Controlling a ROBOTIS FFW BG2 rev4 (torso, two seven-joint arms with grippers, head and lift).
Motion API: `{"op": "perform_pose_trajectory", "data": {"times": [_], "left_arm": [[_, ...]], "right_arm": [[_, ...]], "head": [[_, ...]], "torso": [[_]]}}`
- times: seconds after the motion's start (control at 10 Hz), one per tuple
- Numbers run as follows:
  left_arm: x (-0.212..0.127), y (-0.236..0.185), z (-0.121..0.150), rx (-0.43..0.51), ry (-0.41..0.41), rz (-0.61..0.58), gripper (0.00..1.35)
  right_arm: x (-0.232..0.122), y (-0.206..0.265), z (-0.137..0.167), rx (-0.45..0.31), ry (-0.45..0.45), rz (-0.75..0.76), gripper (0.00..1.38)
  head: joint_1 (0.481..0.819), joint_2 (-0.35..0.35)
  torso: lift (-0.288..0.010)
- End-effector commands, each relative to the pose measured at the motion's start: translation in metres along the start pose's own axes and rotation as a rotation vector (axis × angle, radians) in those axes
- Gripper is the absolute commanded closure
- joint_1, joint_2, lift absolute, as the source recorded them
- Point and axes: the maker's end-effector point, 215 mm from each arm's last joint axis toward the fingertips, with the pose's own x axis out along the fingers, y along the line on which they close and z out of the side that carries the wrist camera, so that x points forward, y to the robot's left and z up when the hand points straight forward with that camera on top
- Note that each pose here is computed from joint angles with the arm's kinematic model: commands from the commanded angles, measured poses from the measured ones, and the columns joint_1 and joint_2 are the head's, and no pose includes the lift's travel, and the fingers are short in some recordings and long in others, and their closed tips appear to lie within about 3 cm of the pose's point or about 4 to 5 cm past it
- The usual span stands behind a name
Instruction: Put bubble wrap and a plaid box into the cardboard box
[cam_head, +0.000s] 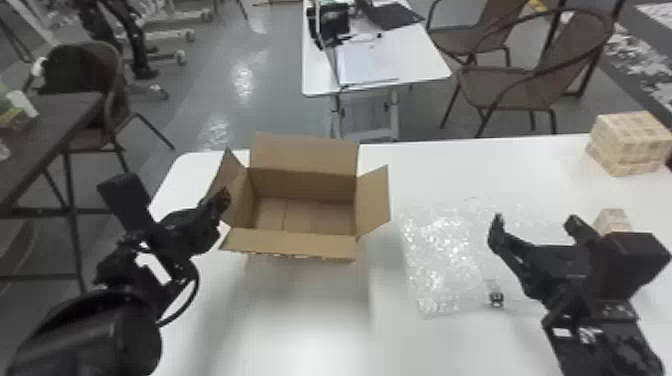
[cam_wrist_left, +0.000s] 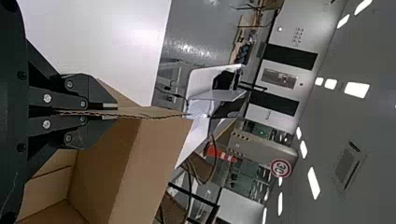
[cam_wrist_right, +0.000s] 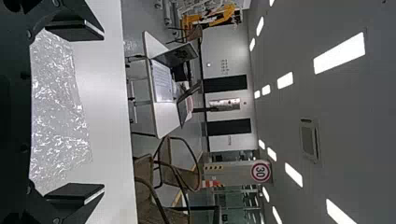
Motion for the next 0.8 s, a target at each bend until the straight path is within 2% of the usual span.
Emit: {"op": "perform_pose_trajectory", "data": {"times": [0.0,0.4,0.7], "left_arm": [[-0.001,-0.003,0.011,0.016,-0.013,-0.001,1.22],[-0.009,-0.015,0.035,0.075,-0.049,-0.002,1.22],[-0.011,-0.031,0.042,0.106,-0.061,-0.02,1.22]], "right_arm": [[0.001,0.001,0.0,0.001,-0.001,0.001,0.15],[0.001,0.001,0.001,0.001,-0.001,0.001,0.15],[0.003,0.001,0.003,0.0,0.005,0.003,0.15]], "head": [[0.695,0.146],[0.695,0.146],[0.695,0.137]], "torso": [[-0.11],[-0.11],[-0.11]]}}
